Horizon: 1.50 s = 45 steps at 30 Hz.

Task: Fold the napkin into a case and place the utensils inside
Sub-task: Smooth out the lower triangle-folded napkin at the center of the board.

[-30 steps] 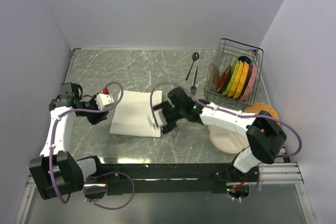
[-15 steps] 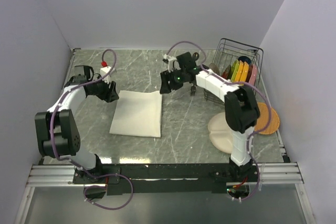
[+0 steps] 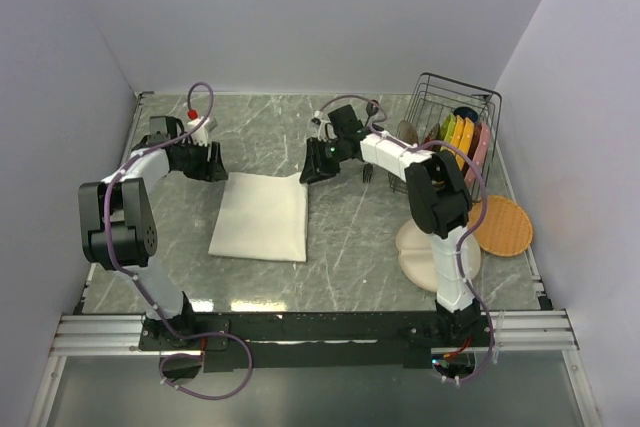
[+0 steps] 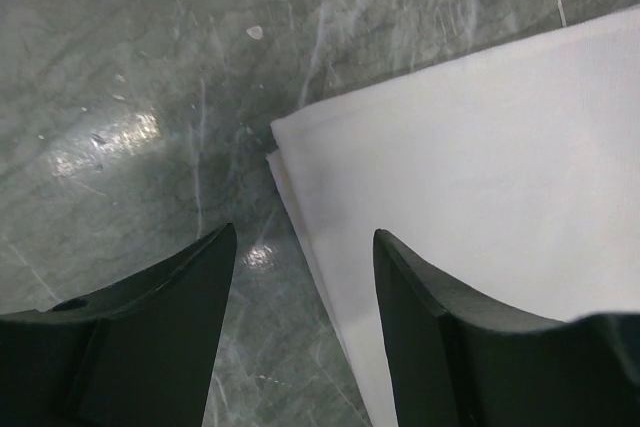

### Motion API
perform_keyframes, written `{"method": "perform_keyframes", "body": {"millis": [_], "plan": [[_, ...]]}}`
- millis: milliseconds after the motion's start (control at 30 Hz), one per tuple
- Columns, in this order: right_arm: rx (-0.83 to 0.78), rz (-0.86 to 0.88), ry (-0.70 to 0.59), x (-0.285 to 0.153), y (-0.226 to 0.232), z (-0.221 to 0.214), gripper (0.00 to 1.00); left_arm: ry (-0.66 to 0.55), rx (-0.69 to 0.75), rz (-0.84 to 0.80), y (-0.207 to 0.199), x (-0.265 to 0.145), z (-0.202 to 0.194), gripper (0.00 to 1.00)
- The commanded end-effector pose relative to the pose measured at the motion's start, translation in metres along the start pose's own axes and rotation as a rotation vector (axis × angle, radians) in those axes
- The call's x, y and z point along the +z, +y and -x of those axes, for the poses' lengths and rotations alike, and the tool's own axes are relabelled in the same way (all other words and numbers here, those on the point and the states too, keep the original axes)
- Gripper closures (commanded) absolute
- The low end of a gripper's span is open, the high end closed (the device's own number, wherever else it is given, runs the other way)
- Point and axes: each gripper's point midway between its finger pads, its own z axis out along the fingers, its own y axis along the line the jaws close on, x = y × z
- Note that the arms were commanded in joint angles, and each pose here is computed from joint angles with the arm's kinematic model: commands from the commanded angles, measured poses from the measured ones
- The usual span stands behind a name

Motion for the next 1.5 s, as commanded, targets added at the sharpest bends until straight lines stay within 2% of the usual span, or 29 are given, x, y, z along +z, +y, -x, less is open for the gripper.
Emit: {"method": "perform_keyframes", "body": {"millis": [0, 67, 167, 333, 433, 533, 600, 633, 700, 833, 967, 1033, 1200, 1333, 1467], "plan": [[0.008, 0.066, -0.02, 0.006, 0.008, 0.019, 0.64, -0.05, 0.007, 0.02, 0.003, -0.006, 0.025, 0.37], [0.008, 0.067, -0.013, 0.011, 0.006, 0.021, 0.64, -0.047, 0.008, 0.025, 0.004, -0.007, 0.026, 0.37], [0.012, 0.04, -0.005, 0.013, 0.003, 0.026, 0.52, -0.048, 0.014, 0.025, 0.003, -0.01, 0.027, 0.37], [0.001, 0.011, -0.02, 0.008, 0.0, 0.025, 0.5, -0.054, 0.029, 0.025, 0.001, -0.013, 0.028, 0.38], [0.005, -0.031, -0.016, 0.004, -0.008, 0.02, 0.53, -0.049, 0.03, 0.027, 0.002, -0.012, 0.026, 0.39], [-0.008, -0.025, -0.029, -0.002, -0.005, 0.018, 0.63, -0.053, 0.039, -0.001, -0.002, -0.012, 0.026, 0.44], [-0.023, -0.016, -0.039, -0.004, -0.001, 0.019, 0.73, -0.058, 0.045, -0.023, -0.007, -0.011, 0.026, 0.46], [-0.024, -0.019, -0.039, -0.003, -0.002, 0.019, 0.82, -0.06, 0.046, -0.044, -0.011, -0.011, 0.027, 0.51], [-0.017, -0.021, -0.026, 0.004, -0.007, 0.017, 0.87, -0.052, 0.061, -0.073, -0.016, -0.009, 0.025, 0.54], [-0.009, -0.033, -0.02, 0.011, -0.012, 0.022, 0.88, -0.049, 0.046, -0.087, -0.021, -0.008, 0.025, 0.58], [-0.019, -0.024, -0.033, 0.011, -0.009, 0.025, 0.8, -0.038, 0.007, -0.033, -0.01, -0.004, 0.022, 0.54], [-0.026, -0.019, -0.04, 0.011, -0.007, 0.028, 0.8, -0.042, -0.005, -0.013, -0.004, -0.002, 0.024, 0.52], [-0.034, -0.024, -0.022, 0.016, -0.009, 0.023, 0.87, -0.008, -0.086, -0.002, 0.011, 0.021, 0.026, 0.52], [-0.045, -0.033, -0.023, 0.016, -0.012, 0.023, 0.93, -0.032, -0.07, 0.01, 0.022, 0.03, 0.041, 0.52], [-0.052, -0.039, -0.019, 0.018, -0.013, 0.022, 0.96, 0.012, -0.075, -0.02, 0.022, 0.044, 0.037, 0.52]]}}
